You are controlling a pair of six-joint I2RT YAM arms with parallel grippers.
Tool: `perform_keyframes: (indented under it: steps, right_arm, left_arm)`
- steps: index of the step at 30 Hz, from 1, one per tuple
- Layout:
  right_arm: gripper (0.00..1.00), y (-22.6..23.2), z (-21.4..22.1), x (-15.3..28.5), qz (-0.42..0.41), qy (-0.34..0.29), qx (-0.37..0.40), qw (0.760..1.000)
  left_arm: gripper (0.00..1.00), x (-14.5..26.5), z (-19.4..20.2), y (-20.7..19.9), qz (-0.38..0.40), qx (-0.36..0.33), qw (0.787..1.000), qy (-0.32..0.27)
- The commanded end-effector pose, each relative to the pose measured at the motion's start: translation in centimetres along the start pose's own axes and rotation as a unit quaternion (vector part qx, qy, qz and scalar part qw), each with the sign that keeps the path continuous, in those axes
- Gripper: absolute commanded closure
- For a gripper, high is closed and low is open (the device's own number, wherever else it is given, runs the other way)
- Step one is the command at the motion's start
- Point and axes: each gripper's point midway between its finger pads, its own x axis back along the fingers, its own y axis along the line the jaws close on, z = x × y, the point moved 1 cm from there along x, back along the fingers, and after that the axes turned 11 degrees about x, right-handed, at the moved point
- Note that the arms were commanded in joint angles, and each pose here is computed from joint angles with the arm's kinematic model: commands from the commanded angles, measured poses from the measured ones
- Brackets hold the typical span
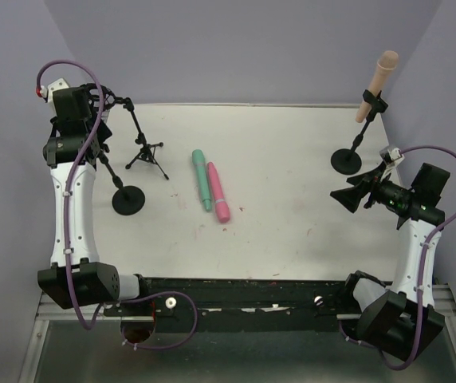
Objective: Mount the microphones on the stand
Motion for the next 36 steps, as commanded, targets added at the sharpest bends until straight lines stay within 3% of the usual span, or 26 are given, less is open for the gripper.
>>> perform_keyframes:
  steps: [1,10,14,16,22,27,36]
  right_arm:
    - [0.0,0.4,0.4,-0.1,-0.007,-0.001,-0.012,1.0]
    - [0.0,0.2,0.5,-0.1,-0.005,0.001,-0.015,1.0]
    - [0.0,0.2,0.6,-0.1,-0.006,0.002,-0.018,1.0]
    - [0.0,0.1,0.6,-0.2,-0.006,0.002,-0.018,1.0]
    - [0.0,0.3,0.8,-0.3,-0.017,-0.003,-0.027,0.999]
    - [0.0,0.1,1.1,-0.5,-0.017,-0.002,-0.03,0.999]
    - [0.0,-0.5,1.9,-0.6,-0.007,0.005,-0.029,1.0]
  left_arm:
    - [0.45,-1.0,-0.1,0.2,-0.009,-0.006,1.0,0.003]
    - [0.72,-1.7,0.5,1.2,-0.024,-0.019,1.0,0.0]
    - [0.94,-1.1,0.2,1.0,-0.013,-0.033,0.999,-0.003]
    - [1.0,-0.2,-0.2,1.0,-0.003,-0.044,0.999,-0.014]
    - [1.0,4.1,0.1,-0.2,0.097,-0.079,0.992,-0.034]
    - [1.0,8.7,1.8,-2.0,0.215,-0.123,0.968,-0.042]
    - [1.0,18.4,3.5,-7.0,0.418,-0.211,0.882,-0.045]
